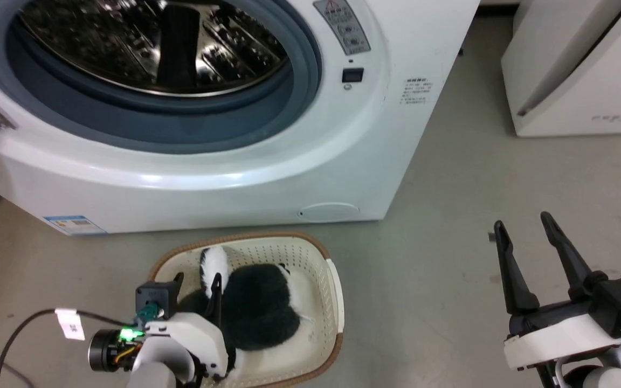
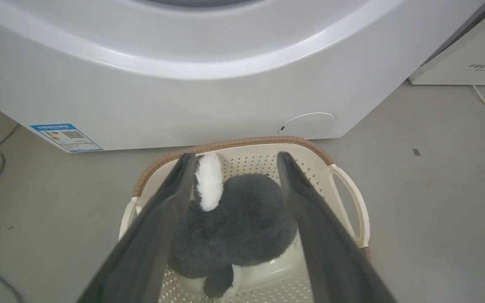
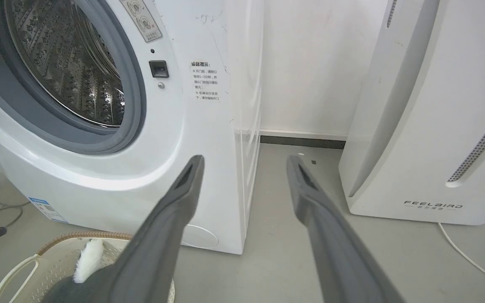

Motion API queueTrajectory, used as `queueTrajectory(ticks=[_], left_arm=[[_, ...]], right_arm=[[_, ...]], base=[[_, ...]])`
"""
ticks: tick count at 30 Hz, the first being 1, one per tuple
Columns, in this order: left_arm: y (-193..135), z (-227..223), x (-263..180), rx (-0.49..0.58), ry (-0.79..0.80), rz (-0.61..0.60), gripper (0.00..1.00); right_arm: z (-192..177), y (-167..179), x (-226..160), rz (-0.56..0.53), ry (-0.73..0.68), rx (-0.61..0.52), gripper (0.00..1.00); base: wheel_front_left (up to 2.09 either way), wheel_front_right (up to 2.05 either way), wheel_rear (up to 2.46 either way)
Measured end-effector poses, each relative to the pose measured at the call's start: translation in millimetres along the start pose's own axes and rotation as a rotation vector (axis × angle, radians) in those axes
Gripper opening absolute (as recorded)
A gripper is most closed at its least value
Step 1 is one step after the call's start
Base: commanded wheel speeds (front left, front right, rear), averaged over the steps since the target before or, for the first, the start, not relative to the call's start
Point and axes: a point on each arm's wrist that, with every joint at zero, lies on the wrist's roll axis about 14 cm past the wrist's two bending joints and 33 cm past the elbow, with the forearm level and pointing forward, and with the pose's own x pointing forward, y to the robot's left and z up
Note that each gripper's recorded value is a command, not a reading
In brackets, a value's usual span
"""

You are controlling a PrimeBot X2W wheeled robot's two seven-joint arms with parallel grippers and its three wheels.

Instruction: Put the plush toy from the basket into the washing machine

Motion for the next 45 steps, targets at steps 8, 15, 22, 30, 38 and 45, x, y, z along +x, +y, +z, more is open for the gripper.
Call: queueTrajectory(ticks=[8, 15, 22, 30, 38, 45], left_arm=[[3, -31, 28, 0.010, 0.121, -0.016, 1.00], [6, -60, 50, 0.036, 0.242, -0.028, 1.00], [14, -87, 70, 0.064, 0.354, -0.031, 1.00], [23, -120, 92, 0.094, 0.476, -0.026, 1.00], [31, -150, 114, 0.112, 0.560, -0.018, 1.00], [38, -186, 129, 0.132, 0.656, -0.002, 1.00]], right_arm=[[-14, -9, 9, -0.024, 0.020, 0.013, 1.00], [-28, -17, 16, -0.047, 0.046, 0.019, 1.00], [-47, -26, 21, -0.074, 0.081, 0.034, 1.00], [-67, -35, 28, -0.097, 0.112, 0.038, 1.00], [-91, -44, 30, -0.123, 0.160, 0.038, 1.00], [-113, -50, 32, -0.142, 0.195, 0.046, 1.00]], base=[[0.00, 0.00, 0.00], [0.00, 0.00, 0.00], [0.00, 0.00, 0.00], [0.00, 0.00, 0.00], [0.00, 0.00, 0.00], [0.00, 0.00, 0.00]])
